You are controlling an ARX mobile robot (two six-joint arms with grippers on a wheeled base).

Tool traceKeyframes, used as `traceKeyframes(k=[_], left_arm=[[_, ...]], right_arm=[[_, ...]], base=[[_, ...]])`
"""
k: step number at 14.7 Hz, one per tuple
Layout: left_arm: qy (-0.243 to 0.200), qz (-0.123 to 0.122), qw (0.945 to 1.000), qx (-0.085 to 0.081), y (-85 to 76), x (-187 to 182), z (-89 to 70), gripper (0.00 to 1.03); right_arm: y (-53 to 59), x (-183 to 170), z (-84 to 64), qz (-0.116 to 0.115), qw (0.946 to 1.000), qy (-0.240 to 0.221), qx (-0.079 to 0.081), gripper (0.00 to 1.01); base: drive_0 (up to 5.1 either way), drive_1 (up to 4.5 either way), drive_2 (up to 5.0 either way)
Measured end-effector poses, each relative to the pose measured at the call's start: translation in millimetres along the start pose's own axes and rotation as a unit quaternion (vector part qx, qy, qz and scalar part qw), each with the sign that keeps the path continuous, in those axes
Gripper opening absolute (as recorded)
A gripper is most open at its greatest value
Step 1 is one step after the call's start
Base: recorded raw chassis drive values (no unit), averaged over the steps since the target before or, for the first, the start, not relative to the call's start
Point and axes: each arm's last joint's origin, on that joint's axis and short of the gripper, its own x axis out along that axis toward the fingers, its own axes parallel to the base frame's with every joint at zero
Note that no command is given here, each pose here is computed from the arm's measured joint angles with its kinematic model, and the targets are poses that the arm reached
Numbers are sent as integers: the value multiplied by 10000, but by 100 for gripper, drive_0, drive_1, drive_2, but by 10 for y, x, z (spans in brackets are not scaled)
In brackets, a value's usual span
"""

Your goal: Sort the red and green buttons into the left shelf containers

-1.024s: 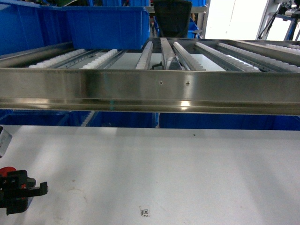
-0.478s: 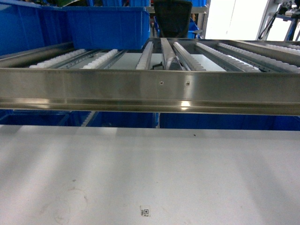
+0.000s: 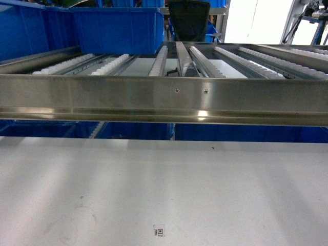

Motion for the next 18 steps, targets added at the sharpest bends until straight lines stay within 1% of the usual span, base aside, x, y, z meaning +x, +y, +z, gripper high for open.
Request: traceKeyframes(k=[1,2,3,6,8,9,10,18], left_arm=[[9,-121,9997,215,-17,-6,4,27],[-25,-172,9994,307,-23,-7,10,27],[-25,-166,9993,336,-23,-8,10,27],[-24,-160,9993,337,-21,-8,10,27],[-30,-225,9991,353,-30,-9,10,27],[-15,-159,9993,352,-21,-7,8,27],[-25,-147,9993,350,-17,-6,10,27],[-21,-147,9993,351,-17,-7,9,27]], right_arm=[[0,0,0,-2,10000,2,1,27],[0,0,0,-2,10000,2,1,27],[0,0,0,-6,10000,2,1,27],[-1,0,0,-11,10000,3,1,27],[-2,0,-1,-32,10000,4,1,27],[-1,0,0,-21,10000,3,1,27],[-1,0,-1,-19,10000,5,2,27],[-1,0,0,-13,10000,3,1,27]], base=[[0,0,0],[0,0,0],[0,0,0],[0,0,0],[0,0,0],[0,0,0],[0,0,0],[0,0,0]])
